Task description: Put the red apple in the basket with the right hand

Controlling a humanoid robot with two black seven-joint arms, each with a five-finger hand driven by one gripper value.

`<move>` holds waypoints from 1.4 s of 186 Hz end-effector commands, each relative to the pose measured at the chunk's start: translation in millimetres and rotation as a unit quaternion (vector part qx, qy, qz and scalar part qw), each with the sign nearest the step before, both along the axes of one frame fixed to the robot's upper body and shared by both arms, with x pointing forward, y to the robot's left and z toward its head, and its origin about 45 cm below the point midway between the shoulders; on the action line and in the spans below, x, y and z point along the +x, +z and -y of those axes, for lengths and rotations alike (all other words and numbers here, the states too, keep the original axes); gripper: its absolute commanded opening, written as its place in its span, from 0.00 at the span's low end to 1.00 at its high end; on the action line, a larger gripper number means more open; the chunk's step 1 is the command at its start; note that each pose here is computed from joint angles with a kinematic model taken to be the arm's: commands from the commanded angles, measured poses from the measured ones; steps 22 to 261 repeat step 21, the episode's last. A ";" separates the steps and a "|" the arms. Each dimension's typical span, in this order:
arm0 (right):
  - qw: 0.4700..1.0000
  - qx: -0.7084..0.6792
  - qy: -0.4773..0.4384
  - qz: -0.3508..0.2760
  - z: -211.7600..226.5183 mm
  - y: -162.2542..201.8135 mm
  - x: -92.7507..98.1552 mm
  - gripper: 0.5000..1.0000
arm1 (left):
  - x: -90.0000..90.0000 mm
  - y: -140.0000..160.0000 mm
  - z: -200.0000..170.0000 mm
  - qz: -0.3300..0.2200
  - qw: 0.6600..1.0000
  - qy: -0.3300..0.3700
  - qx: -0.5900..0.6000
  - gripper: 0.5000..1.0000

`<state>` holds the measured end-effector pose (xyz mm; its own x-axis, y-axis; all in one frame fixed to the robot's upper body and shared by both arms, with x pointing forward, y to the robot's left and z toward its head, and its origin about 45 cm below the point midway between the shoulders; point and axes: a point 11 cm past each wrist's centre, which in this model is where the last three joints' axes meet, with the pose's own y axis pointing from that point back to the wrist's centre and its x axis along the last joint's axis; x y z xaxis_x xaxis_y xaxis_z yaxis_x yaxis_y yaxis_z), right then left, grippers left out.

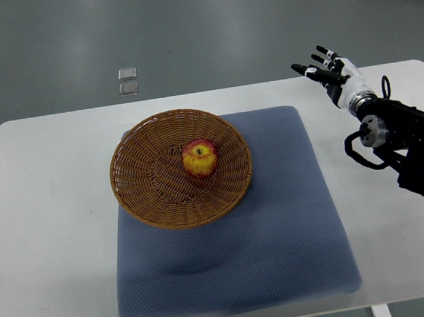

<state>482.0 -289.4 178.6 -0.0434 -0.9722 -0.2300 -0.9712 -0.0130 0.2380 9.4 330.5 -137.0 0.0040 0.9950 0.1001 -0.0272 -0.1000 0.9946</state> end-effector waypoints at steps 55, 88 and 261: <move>1.000 -0.007 0.023 0.002 -4.8 -2.6 -2.0 0.84 | -0.1 0.0 0.0 0.000 1.000 0.000 0.000 1.00; 1.000 -0.007 0.023 0.002 -4.8 -2.6 -2.0 0.84 | -0.1 0.0 0.0 0.000 1.000 0.000 0.000 1.00; 1.000 -0.007 0.023 0.002 -4.8 -2.6 -2.0 0.84 | -0.1 0.0 0.0 0.000 1.000 0.000 0.000 1.00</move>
